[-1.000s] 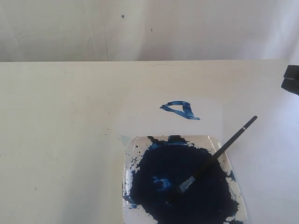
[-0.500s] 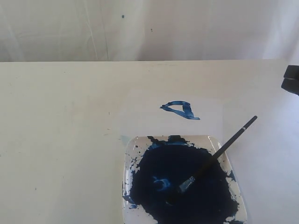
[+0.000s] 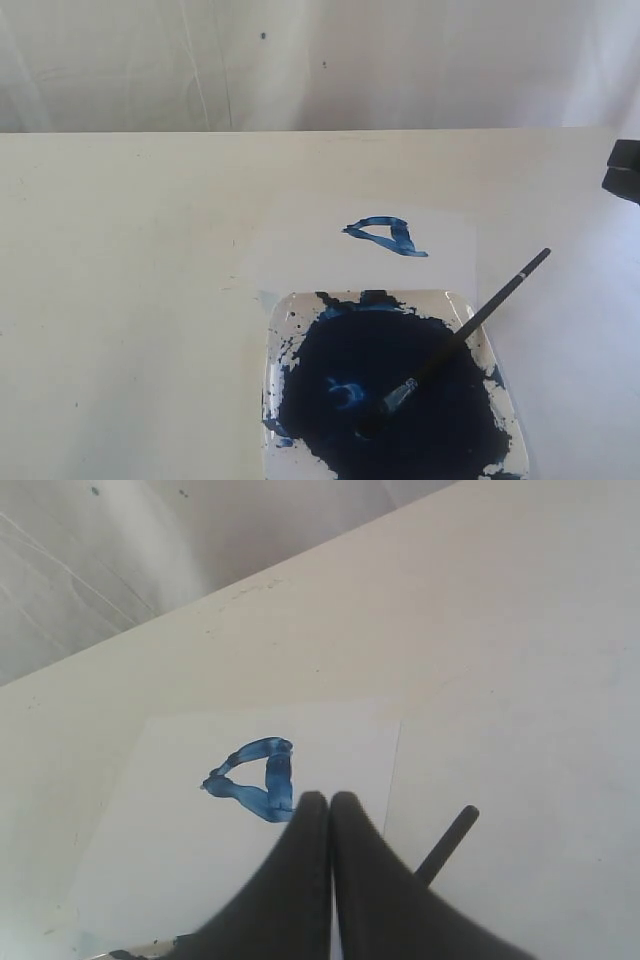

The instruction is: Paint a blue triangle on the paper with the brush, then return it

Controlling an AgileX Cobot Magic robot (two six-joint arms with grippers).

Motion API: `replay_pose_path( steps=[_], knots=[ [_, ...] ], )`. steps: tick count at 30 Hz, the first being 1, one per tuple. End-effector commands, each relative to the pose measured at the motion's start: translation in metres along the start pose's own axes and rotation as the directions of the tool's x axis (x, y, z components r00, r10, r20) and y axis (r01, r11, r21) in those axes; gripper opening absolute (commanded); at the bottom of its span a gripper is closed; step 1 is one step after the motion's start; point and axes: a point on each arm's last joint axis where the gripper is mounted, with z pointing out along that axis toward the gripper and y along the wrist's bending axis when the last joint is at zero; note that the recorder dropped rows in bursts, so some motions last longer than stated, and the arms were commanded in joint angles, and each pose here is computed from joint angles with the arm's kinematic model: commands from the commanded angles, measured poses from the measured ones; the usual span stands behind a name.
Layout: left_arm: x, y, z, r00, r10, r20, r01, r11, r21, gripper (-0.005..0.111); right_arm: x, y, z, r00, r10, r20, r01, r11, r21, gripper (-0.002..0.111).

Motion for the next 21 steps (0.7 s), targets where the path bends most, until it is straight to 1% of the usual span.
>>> replay_pose_path(
  steps=[1, 3, 7, 9, 11, 12, 14, 16, 18, 19, 20, 21],
  knots=[
    [0.0148, 0.0026, -0.0005, 0.997, -0.072, -0.033, 0.071, 0.997, -0.043, 0.0, 0.0001, -0.0006, -0.0014, 1.0, 0.011, 0.008, -0.011, 1.0, 0.006, 0.0],
    [0.0172, 0.0023, -0.0005, 0.995, -0.087, -0.04, 0.085, 0.995, -0.041, 0.0, 0.0001, -0.0006, -0.0014, 1.0, 0.011, 0.008, -0.011, 1.0, 0.006, 0.0],
    [0.0172, 0.0022, -0.0005, 0.986, -0.16, -0.037, 0.158, 0.986, -0.043, 0.0, 0.0001, -0.0006, -0.0014, 1.0, 0.011, 0.008, -0.011, 1.0, 0.006, 0.0],
    [0.0172, 0.0021, -0.0005, 0.975, -0.22, -0.035, 0.218, 0.975, -0.044, 0.0, 0.0002, -0.0007, -0.0014, 1.0, 0.009, 0.007, -0.009, 1.0, 0.007, 0.0],
    [0.0172, 0.0021, -0.0005, 0.941, -0.336, -0.029, 0.335, 0.941, -0.048, 0.0, 0.0002, -0.0007, -0.0014, 1.0, 0.009, 0.007, -0.009, 1.0, 0.007, 0.0],
    [0.0177, 0.002, -0.0005, 0.919, -0.393, -0.032, 0.391, 0.919, -0.051, 0.0, 0.0002, -0.0007, -0.0014, 1.0, 0.009, 0.007, -0.009, 1.0, 0.007, 0.0],
    [0.0192, 0.0007, -0.0005, 0.841, -0.538, -0.044, 0.536, 0.842, -0.052, 0.0, 0.0002, -0.0007, -0.0014, 1.0, 0.009, 0.007, -0.009, 1.0, 0.007, 0.0],
    [0.0208, 0.0005, -0.0007, 0.732, -0.68, -0.049, 0.677, 0.733, -0.07, 0.0, 0.0002, -0.0007, -0.0014, 1.0, 0.009, 0.007, -0.009, 1.0, 0.007, 0.0],
    [0.0223, 0.0008, -0.0008, 0.641, -0.766, -0.047, 0.761, 0.643, -0.09, 0.0, 0.0002, -0.0007, -0.0014, 1.0, 0.009, 0.007, -0.009, 1.0, 0.007, 0.0],
    [0.0228, 0.0008, -0.0008, 0.607, -0.793, -0.047, 0.788, 0.609, -0.095, 0.0, 0.0002, -0.0007, -0.0014, 1.0, 0.009, 0.007, -0.009, 1.0, 0.007, 0.0],
    [0.0229, 0.0006, -0.0009, 0.59, -0.806, -0.047, 0.801, 0.591, -0.097, 0.0, 0.0002, -0.0007, -0.0014, 1.0, 0.009, 0.007, -0.009, 1.0, 0.007, 0.0],
    [0.024, 0.0006, -0.0009, 0.589, -0.806, -0.049, 0.8, 0.591, -0.1, 0.0, 0.0002, -0.0007, -0.0014, 1.0, 0.009, 0.007, -0.009, 1.0, 0.007, 0.0]
  ],
)
